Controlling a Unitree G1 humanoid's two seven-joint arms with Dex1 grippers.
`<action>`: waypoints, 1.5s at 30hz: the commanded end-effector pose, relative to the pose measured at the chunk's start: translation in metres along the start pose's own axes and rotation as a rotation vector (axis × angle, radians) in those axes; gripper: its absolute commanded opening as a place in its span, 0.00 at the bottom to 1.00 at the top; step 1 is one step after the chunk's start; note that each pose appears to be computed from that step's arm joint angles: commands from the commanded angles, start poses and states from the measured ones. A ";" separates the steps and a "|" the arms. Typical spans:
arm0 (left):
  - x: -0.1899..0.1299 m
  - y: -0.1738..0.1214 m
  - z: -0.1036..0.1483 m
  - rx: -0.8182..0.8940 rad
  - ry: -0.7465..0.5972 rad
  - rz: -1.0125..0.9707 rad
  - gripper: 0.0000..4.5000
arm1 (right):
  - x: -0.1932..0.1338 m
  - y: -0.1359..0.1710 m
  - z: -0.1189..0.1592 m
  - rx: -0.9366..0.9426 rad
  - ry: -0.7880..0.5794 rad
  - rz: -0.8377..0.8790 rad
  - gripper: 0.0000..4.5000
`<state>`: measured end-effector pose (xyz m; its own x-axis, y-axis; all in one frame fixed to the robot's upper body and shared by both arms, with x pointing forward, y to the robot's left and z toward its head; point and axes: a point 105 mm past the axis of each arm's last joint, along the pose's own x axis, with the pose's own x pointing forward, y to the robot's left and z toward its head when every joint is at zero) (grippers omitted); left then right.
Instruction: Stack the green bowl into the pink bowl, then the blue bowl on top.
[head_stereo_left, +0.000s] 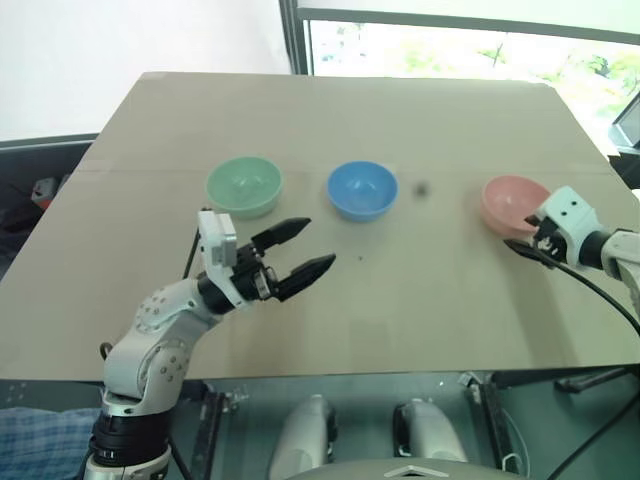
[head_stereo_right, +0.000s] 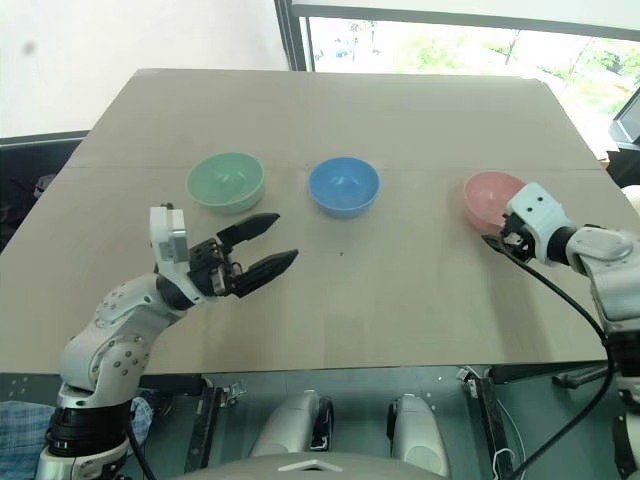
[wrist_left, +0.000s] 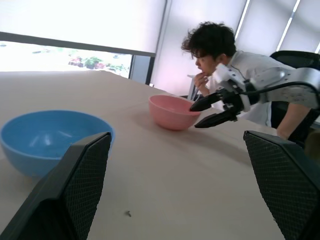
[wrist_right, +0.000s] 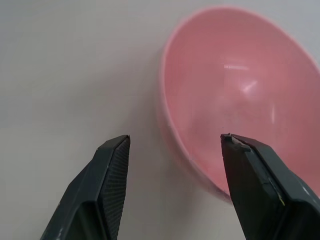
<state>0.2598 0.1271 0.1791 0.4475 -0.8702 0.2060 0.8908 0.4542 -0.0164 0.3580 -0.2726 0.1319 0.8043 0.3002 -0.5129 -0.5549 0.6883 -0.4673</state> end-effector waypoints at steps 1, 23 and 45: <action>0.005 -0.007 0.003 0.018 0.002 -0.063 1.00 | 0.010 -0.013 0.011 -0.079 0.017 -0.018 0.67; -0.008 0.008 -0.012 0.060 0.066 0.033 1.00 | 0.026 0.027 0.044 -0.254 -0.045 0.171 0.01; -0.048 0.059 -0.042 0.174 0.319 0.335 1.00 | -0.021 0.204 0.136 -0.596 -0.317 0.536 0.01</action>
<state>0.2937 0.1873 0.1158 0.7399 -0.6623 -0.1178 0.6725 0.7324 0.1065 0.2610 -0.0557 0.1353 0.3692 0.7056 -0.6048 -0.8609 0.0146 -0.5085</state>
